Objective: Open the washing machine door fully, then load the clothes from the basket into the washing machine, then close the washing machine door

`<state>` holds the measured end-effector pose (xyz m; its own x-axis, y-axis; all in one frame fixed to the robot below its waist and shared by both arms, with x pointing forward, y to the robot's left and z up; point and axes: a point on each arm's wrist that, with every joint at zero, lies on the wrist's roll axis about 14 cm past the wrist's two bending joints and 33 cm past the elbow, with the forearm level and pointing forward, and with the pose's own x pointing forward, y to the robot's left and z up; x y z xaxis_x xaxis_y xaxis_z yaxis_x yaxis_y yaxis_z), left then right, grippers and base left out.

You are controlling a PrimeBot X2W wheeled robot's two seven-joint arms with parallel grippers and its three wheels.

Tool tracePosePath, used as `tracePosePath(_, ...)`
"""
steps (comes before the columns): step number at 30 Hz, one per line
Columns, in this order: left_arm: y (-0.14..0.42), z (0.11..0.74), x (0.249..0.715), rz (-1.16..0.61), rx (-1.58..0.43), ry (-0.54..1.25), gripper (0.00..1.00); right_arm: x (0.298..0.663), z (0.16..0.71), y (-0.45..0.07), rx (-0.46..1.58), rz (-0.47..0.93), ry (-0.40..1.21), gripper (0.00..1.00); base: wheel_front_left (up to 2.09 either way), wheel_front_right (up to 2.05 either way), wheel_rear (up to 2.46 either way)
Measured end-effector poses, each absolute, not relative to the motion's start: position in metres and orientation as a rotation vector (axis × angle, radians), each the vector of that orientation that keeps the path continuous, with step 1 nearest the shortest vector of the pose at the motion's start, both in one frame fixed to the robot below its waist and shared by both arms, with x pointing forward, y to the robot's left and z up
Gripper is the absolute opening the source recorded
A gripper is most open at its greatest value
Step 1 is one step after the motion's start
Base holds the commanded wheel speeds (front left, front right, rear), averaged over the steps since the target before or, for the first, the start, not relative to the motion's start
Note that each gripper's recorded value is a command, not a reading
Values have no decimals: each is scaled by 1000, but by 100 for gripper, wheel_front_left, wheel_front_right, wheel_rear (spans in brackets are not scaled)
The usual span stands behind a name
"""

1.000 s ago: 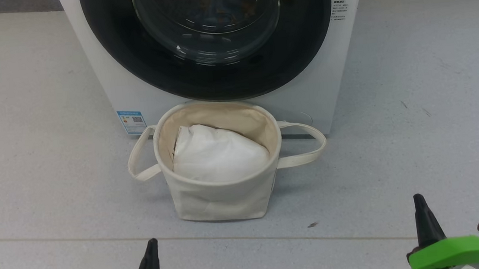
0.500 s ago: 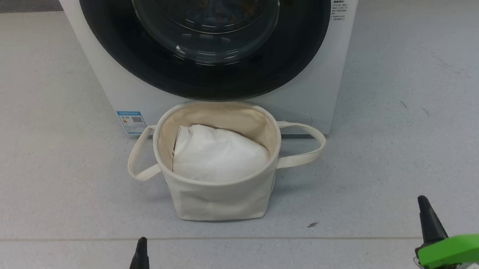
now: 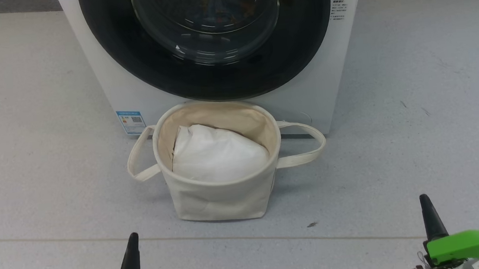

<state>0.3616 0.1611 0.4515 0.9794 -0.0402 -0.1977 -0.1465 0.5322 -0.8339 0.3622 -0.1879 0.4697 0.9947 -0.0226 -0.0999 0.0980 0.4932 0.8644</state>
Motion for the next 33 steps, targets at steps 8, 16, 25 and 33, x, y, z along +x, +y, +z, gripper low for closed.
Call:
tracePosePath(8, 163, 452, 362, 72, -1112, 205, 0, 364, 469, -191, 1147, -83, 84, 0, 0, 0, 0)
tracePosePath(16, 168, 453, 363, 80, -1203, 200, 0, 367, 473, -194, 1232, -88, 71, 0, 0, 0, 0)
tracePosePath(25, 174, 462, 369, 76, -1308, 165, 0, 367, 471, -196, 1326, -96, 76, 0, 0, 0, 0)
tracePosePath(33, 178, 464, 370, 77, -1409, 153, 0, 371, 475, -200, 1425, -95, 61, 0, 0, 0, 0)
